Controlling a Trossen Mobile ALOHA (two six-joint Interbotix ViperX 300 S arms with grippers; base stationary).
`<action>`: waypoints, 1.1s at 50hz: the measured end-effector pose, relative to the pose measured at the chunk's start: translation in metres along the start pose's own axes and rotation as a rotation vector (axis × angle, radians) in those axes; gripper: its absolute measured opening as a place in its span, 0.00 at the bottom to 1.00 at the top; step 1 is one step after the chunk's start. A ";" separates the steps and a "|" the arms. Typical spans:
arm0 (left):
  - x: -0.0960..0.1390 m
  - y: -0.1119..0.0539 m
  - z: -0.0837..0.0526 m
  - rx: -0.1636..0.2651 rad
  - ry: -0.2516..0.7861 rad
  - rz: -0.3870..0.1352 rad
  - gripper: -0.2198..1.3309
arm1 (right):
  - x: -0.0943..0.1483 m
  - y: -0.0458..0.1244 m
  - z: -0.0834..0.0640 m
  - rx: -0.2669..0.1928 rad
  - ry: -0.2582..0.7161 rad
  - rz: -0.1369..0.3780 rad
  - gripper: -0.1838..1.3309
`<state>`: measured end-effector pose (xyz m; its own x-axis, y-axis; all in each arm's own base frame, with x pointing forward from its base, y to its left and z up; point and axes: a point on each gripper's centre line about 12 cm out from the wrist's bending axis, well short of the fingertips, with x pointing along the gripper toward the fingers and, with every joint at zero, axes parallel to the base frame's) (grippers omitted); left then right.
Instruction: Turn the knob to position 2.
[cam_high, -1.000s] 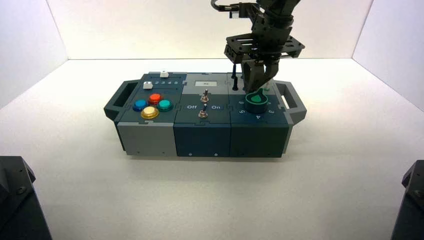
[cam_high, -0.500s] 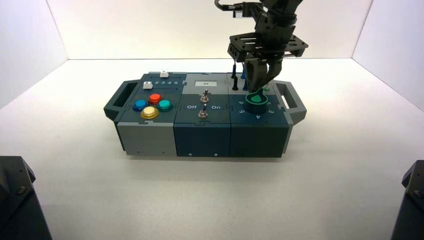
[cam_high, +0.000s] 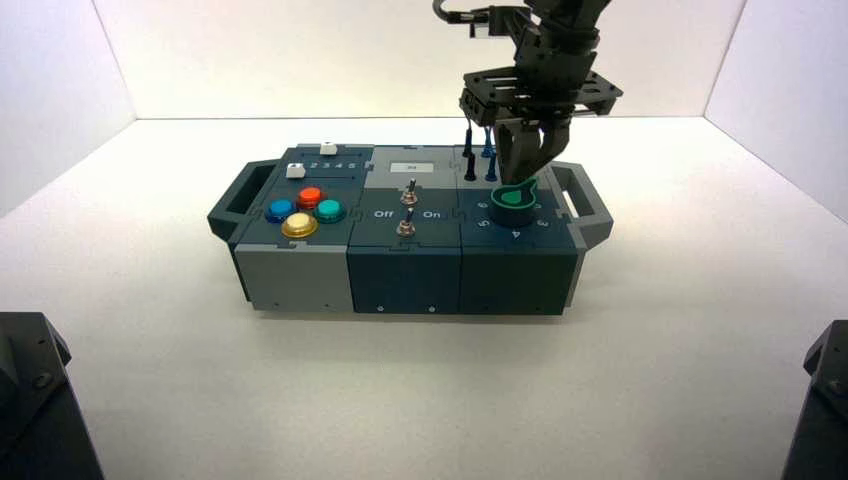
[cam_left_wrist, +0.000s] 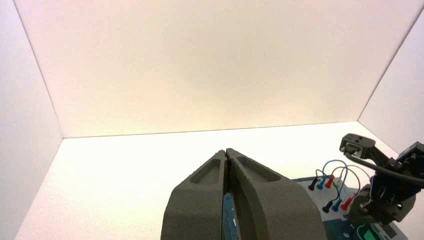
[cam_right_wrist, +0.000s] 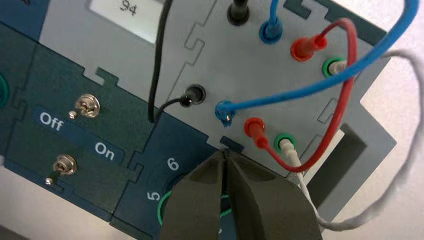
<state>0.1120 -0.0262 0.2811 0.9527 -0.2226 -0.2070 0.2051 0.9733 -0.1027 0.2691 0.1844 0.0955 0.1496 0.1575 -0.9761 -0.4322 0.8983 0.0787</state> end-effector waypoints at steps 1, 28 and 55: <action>0.000 0.000 0.000 0.000 0.002 0.000 0.03 | 0.000 0.000 -0.001 0.000 0.002 0.000 0.03; 0.000 0.000 0.000 0.000 0.000 0.000 0.03 | 0.000 0.000 -0.002 0.002 0.003 0.000 0.03; 0.000 0.000 0.000 0.000 -0.002 0.000 0.03 | 0.001 -0.001 -0.003 0.008 0.007 -0.001 0.03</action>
<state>0.1117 -0.0262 0.2813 0.9530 -0.2227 -0.2055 0.2053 0.9733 -0.1026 0.2673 0.1826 0.0937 0.1436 0.1532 -0.9777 -0.4249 0.9018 0.0789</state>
